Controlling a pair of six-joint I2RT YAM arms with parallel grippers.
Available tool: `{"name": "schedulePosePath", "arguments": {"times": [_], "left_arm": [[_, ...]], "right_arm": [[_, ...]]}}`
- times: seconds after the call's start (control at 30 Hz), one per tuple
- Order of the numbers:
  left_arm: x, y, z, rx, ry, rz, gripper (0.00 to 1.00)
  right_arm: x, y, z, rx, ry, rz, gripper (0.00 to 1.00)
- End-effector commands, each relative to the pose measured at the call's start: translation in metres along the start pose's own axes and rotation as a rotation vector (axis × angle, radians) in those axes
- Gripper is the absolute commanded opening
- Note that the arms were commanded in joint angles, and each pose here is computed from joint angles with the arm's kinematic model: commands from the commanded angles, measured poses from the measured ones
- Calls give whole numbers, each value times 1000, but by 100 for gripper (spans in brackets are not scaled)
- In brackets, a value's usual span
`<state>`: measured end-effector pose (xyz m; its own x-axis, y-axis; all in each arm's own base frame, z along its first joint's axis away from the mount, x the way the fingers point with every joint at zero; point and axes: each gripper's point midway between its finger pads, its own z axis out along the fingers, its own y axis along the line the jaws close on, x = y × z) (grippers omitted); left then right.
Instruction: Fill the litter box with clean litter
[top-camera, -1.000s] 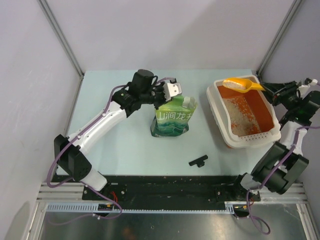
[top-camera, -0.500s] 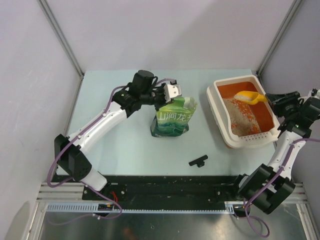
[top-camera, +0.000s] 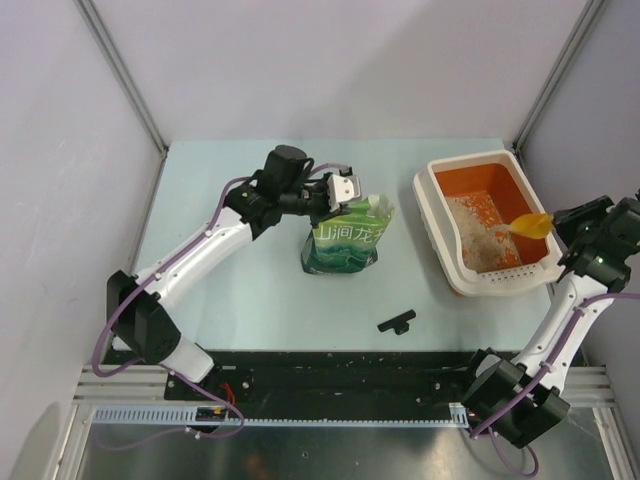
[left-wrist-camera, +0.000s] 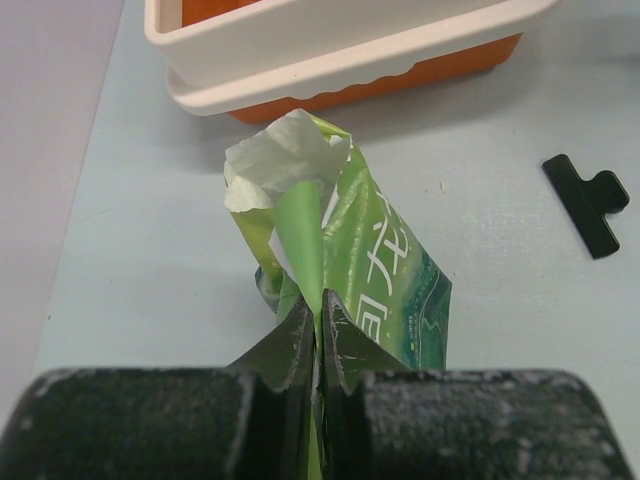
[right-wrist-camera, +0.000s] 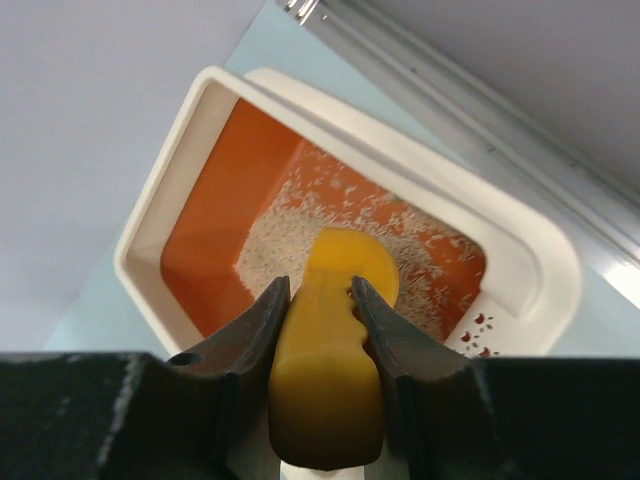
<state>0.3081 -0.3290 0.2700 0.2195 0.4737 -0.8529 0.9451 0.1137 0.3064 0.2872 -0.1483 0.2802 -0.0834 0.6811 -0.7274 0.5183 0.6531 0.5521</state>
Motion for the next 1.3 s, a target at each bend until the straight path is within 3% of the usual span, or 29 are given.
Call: {"name": "schedulePosePath", "arguments": {"times": [0.0,0.17,0.37,0.57,0.8,1.0,1.07,1.27], "left_arm": [[-21,-11,-7,27,-76,50,9],[-19,-12,-9,16,-67,46,9],[-27,-8,-14,-3,-78,37,10],[-36,-2,-16,-17,-91,31,9],[-33,4,-20,-65,-67,18,1],[-31,8,-23,-93,-50,24,0],[-33,11,-23,-100,-53,25,0],[-34,15,-25,-117,-49,16,0]], "right_arm": [[-32,-8,-1,84,-93,-67,0],[-53,18,30,30,-129,-108,0],[-48,95,34,-138,-191,-482,0],[20,194,-29,-760,6,-592,0],[85,266,-103,-1140,222,-654,0],[108,311,-134,-1324,316,-737,0],[129,311,-123,-1307,400,-779,0],[139,312,-118,-1327,409,-909,0]]}}
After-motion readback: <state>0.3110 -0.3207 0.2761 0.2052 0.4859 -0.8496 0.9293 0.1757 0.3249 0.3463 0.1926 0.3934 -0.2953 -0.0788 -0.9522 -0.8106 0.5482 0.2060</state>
